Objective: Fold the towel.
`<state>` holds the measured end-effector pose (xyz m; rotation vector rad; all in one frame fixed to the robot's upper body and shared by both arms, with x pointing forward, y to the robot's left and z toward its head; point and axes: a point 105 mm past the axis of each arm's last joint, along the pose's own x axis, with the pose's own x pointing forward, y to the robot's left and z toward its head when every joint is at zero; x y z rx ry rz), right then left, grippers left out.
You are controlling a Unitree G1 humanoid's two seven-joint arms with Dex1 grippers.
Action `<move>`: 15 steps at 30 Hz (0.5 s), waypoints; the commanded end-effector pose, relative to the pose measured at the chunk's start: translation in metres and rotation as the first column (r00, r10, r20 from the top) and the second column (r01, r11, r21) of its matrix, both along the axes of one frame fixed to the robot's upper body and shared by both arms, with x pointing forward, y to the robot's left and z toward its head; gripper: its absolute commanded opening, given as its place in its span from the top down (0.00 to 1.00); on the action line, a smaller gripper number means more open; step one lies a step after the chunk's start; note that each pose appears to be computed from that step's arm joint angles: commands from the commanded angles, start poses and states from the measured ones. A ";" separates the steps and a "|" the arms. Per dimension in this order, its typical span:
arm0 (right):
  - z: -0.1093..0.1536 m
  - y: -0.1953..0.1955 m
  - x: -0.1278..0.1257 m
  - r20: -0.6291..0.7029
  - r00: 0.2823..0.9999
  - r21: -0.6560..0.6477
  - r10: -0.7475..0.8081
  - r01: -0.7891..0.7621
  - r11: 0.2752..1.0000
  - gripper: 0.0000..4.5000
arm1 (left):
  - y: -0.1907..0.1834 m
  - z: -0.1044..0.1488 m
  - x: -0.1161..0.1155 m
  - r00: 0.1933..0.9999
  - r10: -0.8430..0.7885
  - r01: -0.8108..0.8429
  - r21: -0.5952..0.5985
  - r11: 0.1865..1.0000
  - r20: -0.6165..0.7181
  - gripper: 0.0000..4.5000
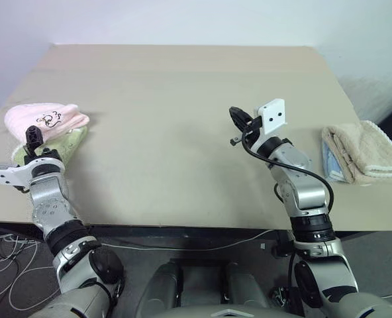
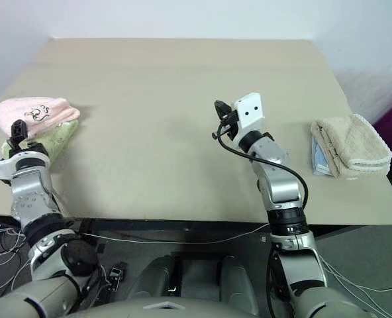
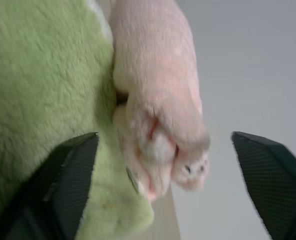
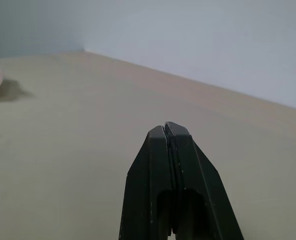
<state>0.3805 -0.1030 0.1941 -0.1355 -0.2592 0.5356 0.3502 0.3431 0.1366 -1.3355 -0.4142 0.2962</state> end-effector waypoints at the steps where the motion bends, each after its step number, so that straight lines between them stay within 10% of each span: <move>1: 0.014 0.003 -0.002 0.053 0.999 0.014 0.011 -0.012 1.000 1.00 | -0.062 0.006 0.015 0.966 -0.256 0.257 0.105 0.961 -0.023 0.00; 6: 0.013 0.005 -0.004 0.050 0.999 0.022 0.006 -0.007 1.000 1.00 | -0.125 0.021 0.026 0.892 -0.422 0.448 0.427 0.785 -0.161 0.00; 15: 0.000 -0.017 -0.004 0.014 0.996 0.028 -0.086 0.086 0.996 1.00 | -0.180 0.035 0.034 0.851 -0.399 0.433 0.886 0.165 -0.341 0.00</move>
